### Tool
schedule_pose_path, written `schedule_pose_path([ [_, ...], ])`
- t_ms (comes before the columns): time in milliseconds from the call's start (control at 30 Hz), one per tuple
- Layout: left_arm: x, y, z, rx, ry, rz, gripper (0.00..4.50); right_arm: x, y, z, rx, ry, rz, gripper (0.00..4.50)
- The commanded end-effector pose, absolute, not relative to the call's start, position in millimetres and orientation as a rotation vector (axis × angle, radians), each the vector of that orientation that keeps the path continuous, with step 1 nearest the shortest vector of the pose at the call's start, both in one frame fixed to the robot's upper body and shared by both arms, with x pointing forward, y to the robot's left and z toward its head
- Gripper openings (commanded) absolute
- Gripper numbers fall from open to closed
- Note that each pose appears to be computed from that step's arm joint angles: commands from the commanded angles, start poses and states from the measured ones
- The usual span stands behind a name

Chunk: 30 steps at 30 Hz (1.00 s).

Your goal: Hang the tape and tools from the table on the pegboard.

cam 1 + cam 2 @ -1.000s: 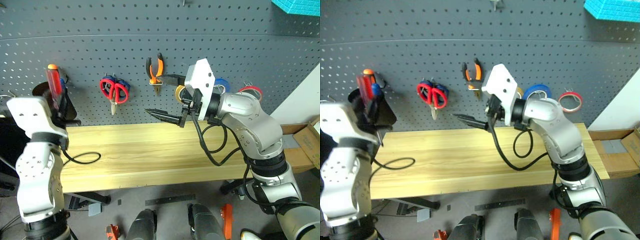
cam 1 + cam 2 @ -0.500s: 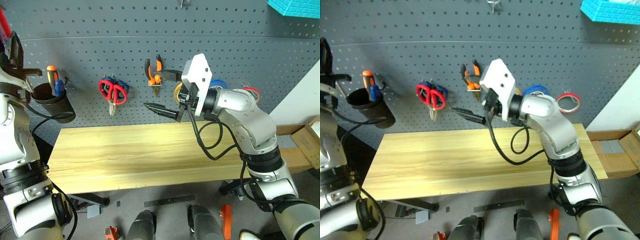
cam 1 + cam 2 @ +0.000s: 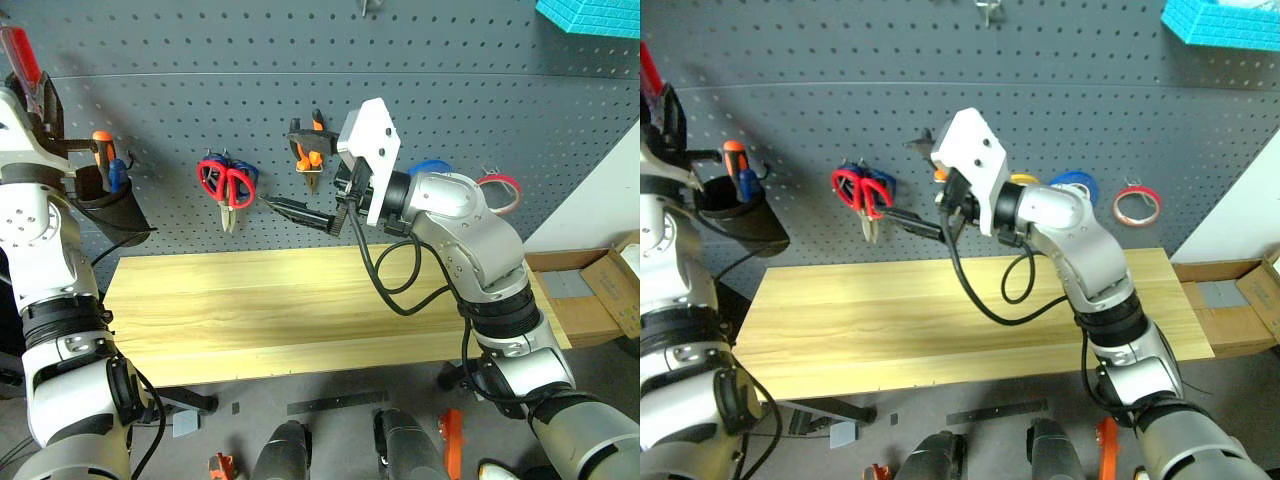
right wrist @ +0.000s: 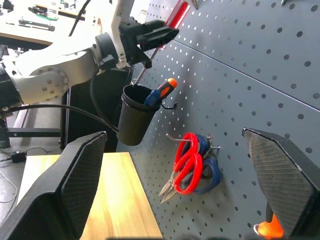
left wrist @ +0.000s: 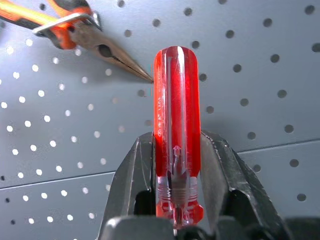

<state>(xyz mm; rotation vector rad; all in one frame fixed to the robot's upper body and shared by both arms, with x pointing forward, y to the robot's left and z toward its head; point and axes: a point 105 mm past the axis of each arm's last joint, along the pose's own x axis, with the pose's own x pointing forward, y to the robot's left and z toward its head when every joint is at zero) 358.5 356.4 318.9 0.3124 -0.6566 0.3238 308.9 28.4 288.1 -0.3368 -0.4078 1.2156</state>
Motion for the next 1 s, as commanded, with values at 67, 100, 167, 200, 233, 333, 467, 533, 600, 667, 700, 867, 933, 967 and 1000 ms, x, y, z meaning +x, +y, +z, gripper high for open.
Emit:
schedule_pose_path([
  [67, 352, 359, 325, 0.336, -0.711, 0.364, 0.86, 301, 30, 297, -0.354, -0.461, 1.229, 4.5],
  [100, 352, 361, 321, 0.333, -0.703, 0.376, 0.86, 300, 30, 297, -0.354, -0.461, 1.23, 4.5],
  [167, 352, 367, 314, 0.305, -0.689, 0.408, 0.86, 300, 30, 297, -0.353, -0.46, 1.233, 4.5],
  [200, 353, 369, 309, 0.305, -0.676, 0.418, 0.86, 299, 31, 297, -0.347, -0.46, 1.236, 4.5],
  [233, 355, 370, 305, 0.3, -0.664, 0.425, 0.86, 299, 31, 297, -0.338, -0.459, 1.24, 4.5],
  [333, 359, 372, 298, 0.297, -0.642, 0.433, 0.86, 297, 31, 298, -0.326, -0.461, 1.248, 4.5],
  [467, 363, 368, 294, 0.295, -0.635, 0.428, 0.86, 296, 32, 298, -0.325, -0.46, 1.255, 4.5],
  [533, 365, 366, 292, 0.288, -0.635, 0.423, 1.58, 295, 32, 298, -0.326, -0.459, 1.255, 4.5],
  [600, 366, 362, 290, 0.281, -0.643, 0.404, 2.21, 295, 32, 297, -0.329, -0.455, 1.255, 4.5],
  [667, 366, 360, 290, 0.28, -0.648, 0.398, 2.88, 295, 32, 297, -0.329, -0.452, 1.254, 4.5],
  [700, 366, 361, 289, 0.273, -0.647, 0.404, 3.25, 296, 32, 297, -0.33, -0.449, 1.253, 4.5],
  [867, 364, 366, 292, 0.238, -0.657, 0.437, 4.48, 296, 31, 296, -0.333, -0.443, 1.247, 4.5],
  [933, 362, 366, 297, 0.23, -0.675, 0.442, 4.48, 297, 30, 296, -0.334, -0.443, 1.245, 4.5],
  [967, 360, 363, 303, 0.231, -0.695, 0.438, 4.48, 297, 29, 296, -0.335, -0.445, 1.242, 4.5],
  [1000, 358, 359, 312, 0.227, -0.727, 0.43, 4.48, 298, 28, 297, -0.335, -0.446, 1.238, 4.5],
])
